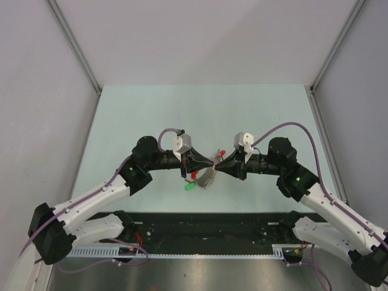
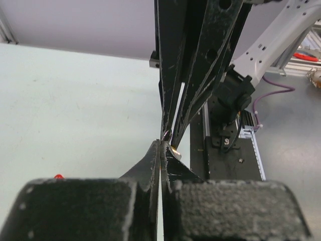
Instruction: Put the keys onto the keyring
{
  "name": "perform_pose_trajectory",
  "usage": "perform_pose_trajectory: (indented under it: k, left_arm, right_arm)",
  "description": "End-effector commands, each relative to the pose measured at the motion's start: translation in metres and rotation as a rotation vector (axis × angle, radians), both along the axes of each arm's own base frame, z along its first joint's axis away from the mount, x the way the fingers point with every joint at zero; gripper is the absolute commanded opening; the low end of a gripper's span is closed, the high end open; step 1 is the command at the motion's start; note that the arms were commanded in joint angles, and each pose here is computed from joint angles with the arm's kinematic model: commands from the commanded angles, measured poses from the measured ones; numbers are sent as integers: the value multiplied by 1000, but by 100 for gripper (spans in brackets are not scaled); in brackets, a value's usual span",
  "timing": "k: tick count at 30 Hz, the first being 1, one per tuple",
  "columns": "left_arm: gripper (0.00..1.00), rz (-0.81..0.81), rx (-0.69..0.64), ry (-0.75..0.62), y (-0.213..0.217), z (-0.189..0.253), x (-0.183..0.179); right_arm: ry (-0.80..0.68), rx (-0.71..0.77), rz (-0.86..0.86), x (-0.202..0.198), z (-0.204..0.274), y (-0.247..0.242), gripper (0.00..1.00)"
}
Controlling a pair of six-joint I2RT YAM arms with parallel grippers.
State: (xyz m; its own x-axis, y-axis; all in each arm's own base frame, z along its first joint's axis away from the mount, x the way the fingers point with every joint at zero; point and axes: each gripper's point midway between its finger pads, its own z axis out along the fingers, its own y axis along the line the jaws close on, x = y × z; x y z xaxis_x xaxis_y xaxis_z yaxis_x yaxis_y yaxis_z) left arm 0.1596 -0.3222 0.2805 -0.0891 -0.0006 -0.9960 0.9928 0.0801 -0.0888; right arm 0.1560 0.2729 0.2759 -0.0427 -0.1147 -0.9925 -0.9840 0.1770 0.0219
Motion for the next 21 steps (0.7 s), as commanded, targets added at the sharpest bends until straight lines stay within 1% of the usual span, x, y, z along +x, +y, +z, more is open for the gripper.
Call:
perform_pose_trajectory:
  k: [1,5,6,21]
  left_arm:
    - [0,-33,-94,-12,0,22,-8]
    - [0,-37,-110,-8,0,24,-10]
    - [0,-37,-107,-3,-1,23,-9]
    - [0,-15,-83,5,-1,16,-5]
  right_arm:
    - [-18,44,13,-2,9,3,14]
    - [-17,45,-3,-1,9,2,16]
    - [-42,68,-5,0,17,2,17]
    - [-61,101,-21,-1,27,-1,18]
